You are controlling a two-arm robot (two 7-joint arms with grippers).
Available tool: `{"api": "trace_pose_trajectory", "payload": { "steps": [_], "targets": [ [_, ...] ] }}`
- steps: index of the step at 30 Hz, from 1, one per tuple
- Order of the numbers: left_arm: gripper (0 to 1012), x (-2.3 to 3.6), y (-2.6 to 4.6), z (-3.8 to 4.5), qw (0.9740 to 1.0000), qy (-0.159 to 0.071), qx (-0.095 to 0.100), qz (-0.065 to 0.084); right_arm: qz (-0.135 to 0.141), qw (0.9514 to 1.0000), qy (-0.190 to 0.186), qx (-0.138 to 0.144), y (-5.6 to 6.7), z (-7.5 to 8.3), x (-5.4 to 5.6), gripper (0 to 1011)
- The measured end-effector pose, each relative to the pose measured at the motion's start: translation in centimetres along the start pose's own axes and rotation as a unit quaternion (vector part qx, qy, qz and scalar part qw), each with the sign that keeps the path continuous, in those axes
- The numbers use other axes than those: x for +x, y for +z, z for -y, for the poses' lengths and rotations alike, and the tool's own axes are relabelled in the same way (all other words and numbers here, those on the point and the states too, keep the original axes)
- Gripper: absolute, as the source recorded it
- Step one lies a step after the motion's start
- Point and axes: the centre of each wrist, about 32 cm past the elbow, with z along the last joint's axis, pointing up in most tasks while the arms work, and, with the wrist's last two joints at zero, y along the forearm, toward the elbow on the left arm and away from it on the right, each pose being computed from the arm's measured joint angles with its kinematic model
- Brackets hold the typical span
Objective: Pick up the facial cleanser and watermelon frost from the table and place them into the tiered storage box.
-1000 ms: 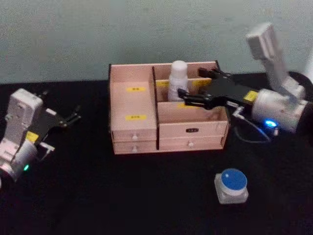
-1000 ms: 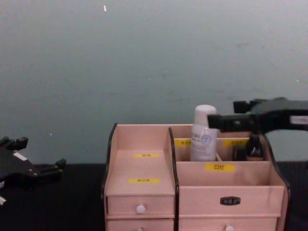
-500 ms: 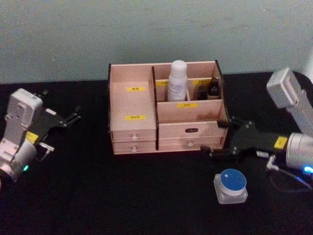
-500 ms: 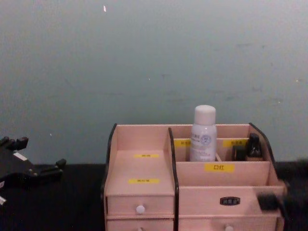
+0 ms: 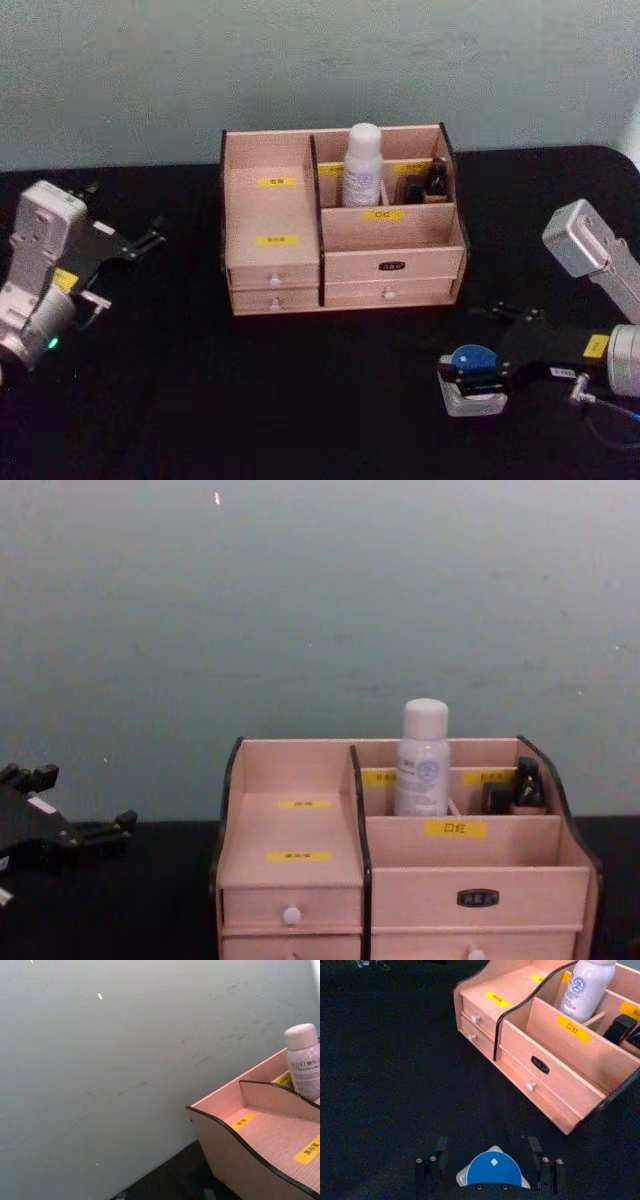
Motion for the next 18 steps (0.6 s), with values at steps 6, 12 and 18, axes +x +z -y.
{"api": "trace_pose_trajectory", "payload": {
  "steps": [6,12,18],
  "targets": [
    [1001,0.00,0.00,0.00,1.0000,0.000,0.000,0.000,0.009,0.9999,-0.007,-0.013,-0.20,0.31,-0.08,1000],
    [1001,0.00,0.00,0.00,1.0000,0.000,0.000,0.000,0.017,0.9996,-0.009,-0.022,-0.38,0.46,-0.14,1000],
    [1001,0.00,0.00,0.00,1.0000,0.000,0.000,0.000,0.018,0.9994,-0.011,-0.026,-0.55,0.40,-0.15,1000]
  ]
}}
